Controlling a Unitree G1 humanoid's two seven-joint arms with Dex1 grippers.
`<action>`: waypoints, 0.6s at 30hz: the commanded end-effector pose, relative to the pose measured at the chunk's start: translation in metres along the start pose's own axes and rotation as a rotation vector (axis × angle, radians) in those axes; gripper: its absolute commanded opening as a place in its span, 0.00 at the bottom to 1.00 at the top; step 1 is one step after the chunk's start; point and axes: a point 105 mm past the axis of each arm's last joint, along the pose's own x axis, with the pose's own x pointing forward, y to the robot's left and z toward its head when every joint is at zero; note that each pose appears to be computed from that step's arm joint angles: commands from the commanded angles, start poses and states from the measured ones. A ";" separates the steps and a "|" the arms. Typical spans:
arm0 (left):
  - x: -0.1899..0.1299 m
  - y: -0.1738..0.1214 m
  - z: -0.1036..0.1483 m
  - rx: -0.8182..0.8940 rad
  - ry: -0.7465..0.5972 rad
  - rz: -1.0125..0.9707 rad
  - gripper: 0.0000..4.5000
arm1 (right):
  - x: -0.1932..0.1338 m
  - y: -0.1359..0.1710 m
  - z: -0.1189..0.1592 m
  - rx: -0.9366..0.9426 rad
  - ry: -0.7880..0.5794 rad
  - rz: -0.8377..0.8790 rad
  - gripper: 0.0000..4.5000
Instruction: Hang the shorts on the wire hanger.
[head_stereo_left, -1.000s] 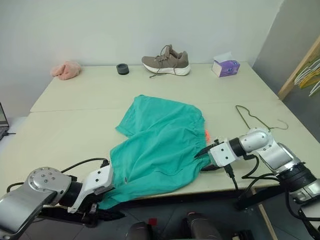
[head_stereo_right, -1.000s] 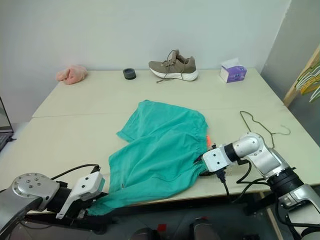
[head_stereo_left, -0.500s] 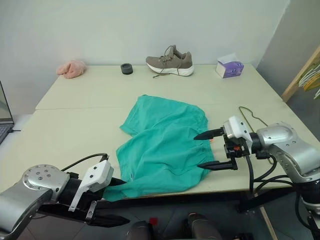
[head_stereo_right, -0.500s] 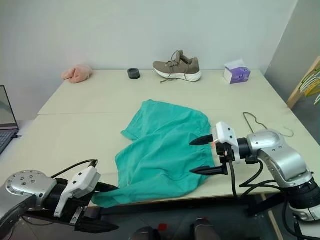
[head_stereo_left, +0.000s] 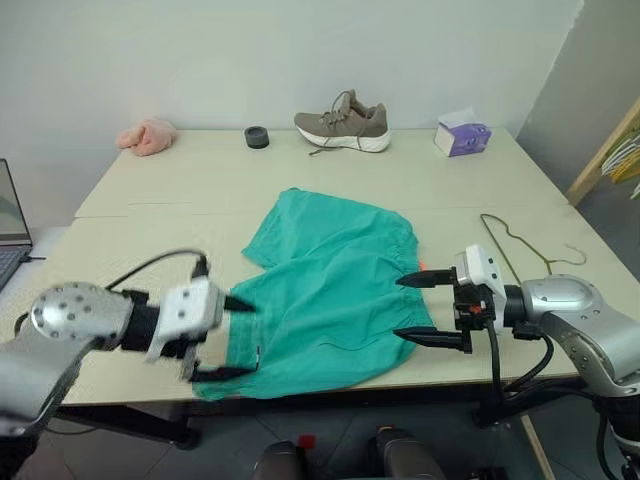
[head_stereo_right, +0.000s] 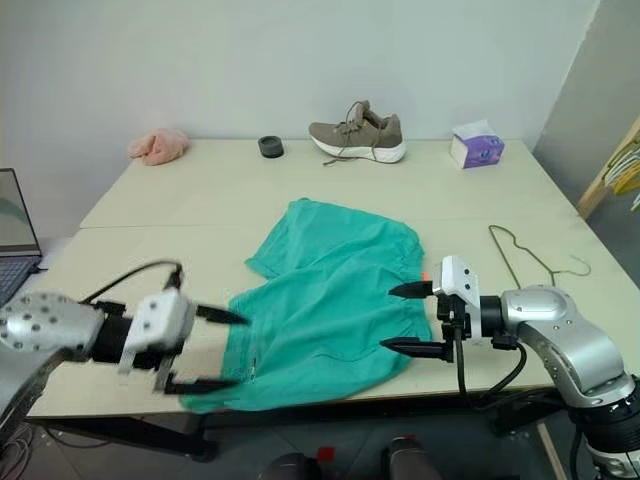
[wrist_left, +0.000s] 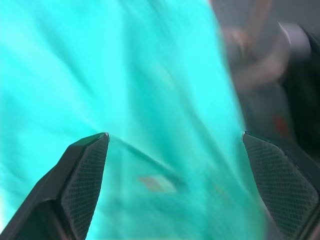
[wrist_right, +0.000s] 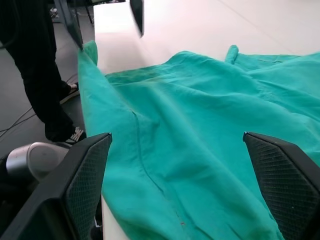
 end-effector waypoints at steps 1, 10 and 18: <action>0.000 0.017 0.027 -0.036 -0.167 0.118 1.00 | -0.012 -0.018 0.015 -0.008 -0.066 -0.122 1.00; 0.025 0.029 0.046 -0.116 -0.298 0.163 1.00 | -0.106 -0.124 -0.008 0.097 -0.080 -0.979 1.00; 0.049 0.023 0.065 -0.062 -0.330 0.020 1.00 | -0.167 -0.145 -0.086 0.310 0.212 -1.371 1.00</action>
